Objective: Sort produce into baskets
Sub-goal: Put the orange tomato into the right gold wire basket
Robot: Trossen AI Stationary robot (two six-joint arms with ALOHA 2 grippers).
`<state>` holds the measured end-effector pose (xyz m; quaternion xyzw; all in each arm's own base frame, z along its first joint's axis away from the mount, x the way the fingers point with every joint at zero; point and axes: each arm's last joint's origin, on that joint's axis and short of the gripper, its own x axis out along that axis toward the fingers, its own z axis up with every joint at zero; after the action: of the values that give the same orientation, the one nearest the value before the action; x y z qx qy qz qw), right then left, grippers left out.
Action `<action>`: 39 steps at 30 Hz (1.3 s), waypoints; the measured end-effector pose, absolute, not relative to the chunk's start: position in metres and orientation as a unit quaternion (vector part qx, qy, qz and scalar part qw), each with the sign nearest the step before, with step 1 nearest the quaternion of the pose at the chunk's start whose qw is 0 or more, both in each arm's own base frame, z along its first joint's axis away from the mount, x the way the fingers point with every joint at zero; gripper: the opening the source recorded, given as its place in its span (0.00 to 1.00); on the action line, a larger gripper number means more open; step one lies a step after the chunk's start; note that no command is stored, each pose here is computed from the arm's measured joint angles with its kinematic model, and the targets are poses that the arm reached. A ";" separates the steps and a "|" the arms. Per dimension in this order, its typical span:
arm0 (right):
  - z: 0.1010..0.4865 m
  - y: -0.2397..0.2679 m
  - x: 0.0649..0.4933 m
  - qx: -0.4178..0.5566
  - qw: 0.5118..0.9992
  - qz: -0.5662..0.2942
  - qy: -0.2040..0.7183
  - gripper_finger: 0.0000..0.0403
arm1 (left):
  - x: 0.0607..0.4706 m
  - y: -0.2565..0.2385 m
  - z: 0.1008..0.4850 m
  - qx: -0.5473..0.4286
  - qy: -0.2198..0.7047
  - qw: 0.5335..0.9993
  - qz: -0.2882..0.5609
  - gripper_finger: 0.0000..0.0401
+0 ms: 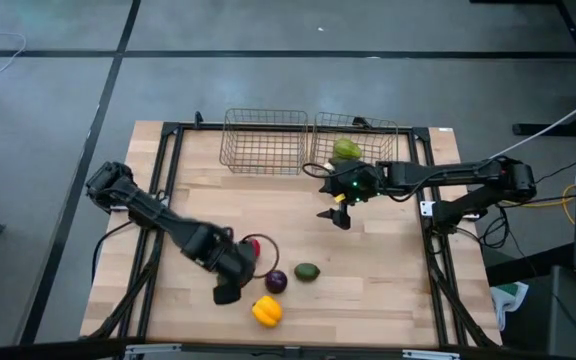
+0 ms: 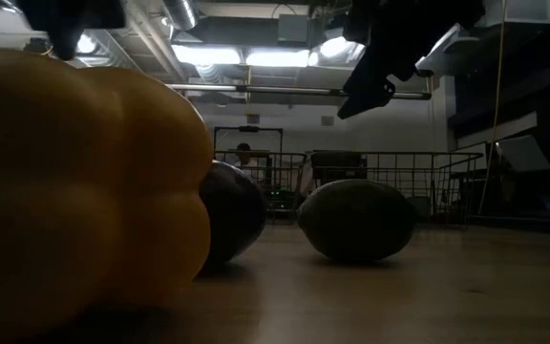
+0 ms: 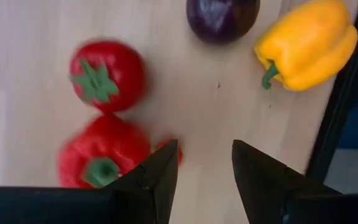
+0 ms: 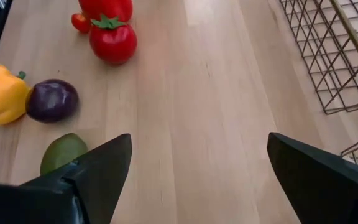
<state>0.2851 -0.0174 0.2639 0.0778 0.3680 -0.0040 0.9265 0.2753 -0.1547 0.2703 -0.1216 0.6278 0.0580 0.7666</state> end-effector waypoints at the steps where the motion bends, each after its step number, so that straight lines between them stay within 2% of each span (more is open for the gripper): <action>1: 0.264 -0.017 0.285 0.078 0.927 -0.004 0.368 0.93 | 0.273 -0.160 0.269 -0.130 0.628 0.764 0.073 0.37; 13: 0.264 -0.017 0.285 0.081 0.926 -0.004 0.369 0.93 | 0.257 -0.209 0.238 -0.200 0.569 0.760 0.241 0.37; 20: 0.264 -0.017 0.285 0.081 0.926 -0.004 0.369 0.93 | 0.253 -0.224 0.214 -0.207 0.571 0.738 0.293 0.37; 39: 0.264 -0.017 0.285 0.082 0.926 -0.004 0.369 0.93 | 0.236 -0.210 0.172 -0.242 0.536 0.696 0.412 0.37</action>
<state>0.2849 -0.0173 0.2639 0.0819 0.3686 -0.0042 0.9260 0.2364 -0.2101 0.1724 -0.2424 0.5361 0.4122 0.6957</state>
